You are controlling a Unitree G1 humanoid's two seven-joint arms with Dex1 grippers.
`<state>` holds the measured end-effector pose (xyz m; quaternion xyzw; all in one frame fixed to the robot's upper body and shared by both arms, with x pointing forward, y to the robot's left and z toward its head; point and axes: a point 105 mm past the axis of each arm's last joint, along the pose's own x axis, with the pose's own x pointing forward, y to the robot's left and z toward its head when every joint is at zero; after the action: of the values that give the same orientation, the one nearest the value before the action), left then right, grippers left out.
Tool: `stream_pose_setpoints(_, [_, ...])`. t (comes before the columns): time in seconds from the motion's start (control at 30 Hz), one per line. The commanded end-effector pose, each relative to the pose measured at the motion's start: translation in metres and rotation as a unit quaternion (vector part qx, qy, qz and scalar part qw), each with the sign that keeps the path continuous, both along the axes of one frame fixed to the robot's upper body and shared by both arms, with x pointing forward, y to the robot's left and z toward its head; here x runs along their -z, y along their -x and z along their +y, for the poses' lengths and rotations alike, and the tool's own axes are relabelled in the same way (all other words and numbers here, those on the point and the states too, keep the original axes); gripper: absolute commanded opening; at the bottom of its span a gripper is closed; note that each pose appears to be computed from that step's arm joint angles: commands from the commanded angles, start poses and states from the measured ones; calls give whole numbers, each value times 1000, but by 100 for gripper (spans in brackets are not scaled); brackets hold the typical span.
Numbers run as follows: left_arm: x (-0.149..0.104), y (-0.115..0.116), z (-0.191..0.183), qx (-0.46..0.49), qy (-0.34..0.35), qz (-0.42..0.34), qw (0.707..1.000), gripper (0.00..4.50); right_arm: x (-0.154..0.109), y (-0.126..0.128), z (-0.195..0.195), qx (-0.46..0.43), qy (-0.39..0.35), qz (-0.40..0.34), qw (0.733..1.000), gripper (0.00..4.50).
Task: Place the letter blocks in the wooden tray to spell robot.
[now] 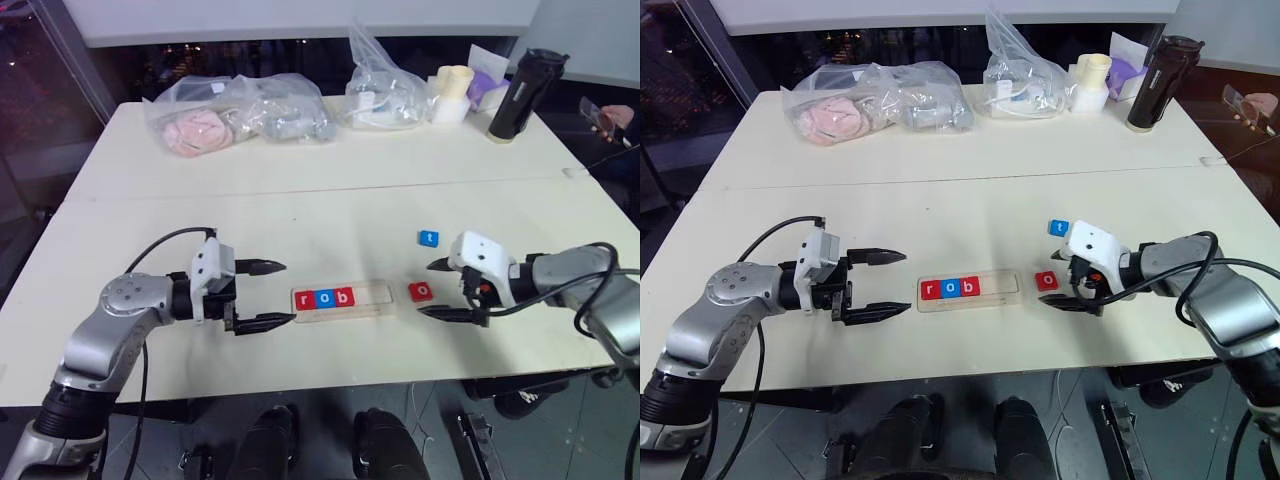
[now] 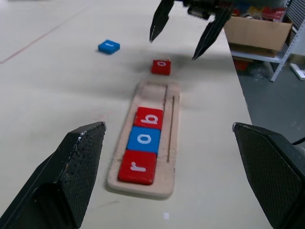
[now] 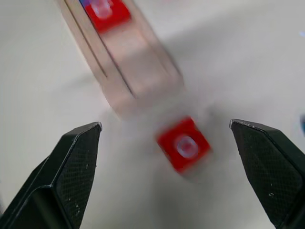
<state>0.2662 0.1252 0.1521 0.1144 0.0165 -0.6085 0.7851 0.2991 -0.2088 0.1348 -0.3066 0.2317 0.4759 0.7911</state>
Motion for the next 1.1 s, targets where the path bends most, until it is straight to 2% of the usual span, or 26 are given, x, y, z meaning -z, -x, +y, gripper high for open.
stream_pose_setpoints(0.03, [-9,1,-1,1,10,-13,1000,450,0,-4,1,-57,8,-4,998,445])
stream_pose_setpoints(0.23, [-8,2,-4,2,9,-15,1000,450,12,-12,2,-83,9,9,997,445])
stream_pose_setpoints(0.57, [-8,4,-3,-2,6,-14,1000,450,24,-22,-4,-73,12,20,997,445])
stream_pose_setpoints(0.67, [-7,4,-4,-2,4,-14,1000,450,25,-24,-3,-71,10,19,997,354])
stream_pose_setpoints(0.8, [-7,3,-4,-3,3,-14,1000,450,24,-25,-1,-71,8,16,997,145])
stream_pose_setpoints(0.83, [-7,3,-4,-3,2,-14,1000,450,22,-26,0,-73,9,12,997,111])
stream_pose_setpoints(0.97, [-6,3,-4,-3,2,-14,1000,450,2,-31,16,-83,-14,-18,996,112])
stream_pose_setpoints(1.1, [-5,4,-5,-3,2,-13,1000,450,-16,-23,48,-131,-39,-26,990,112])
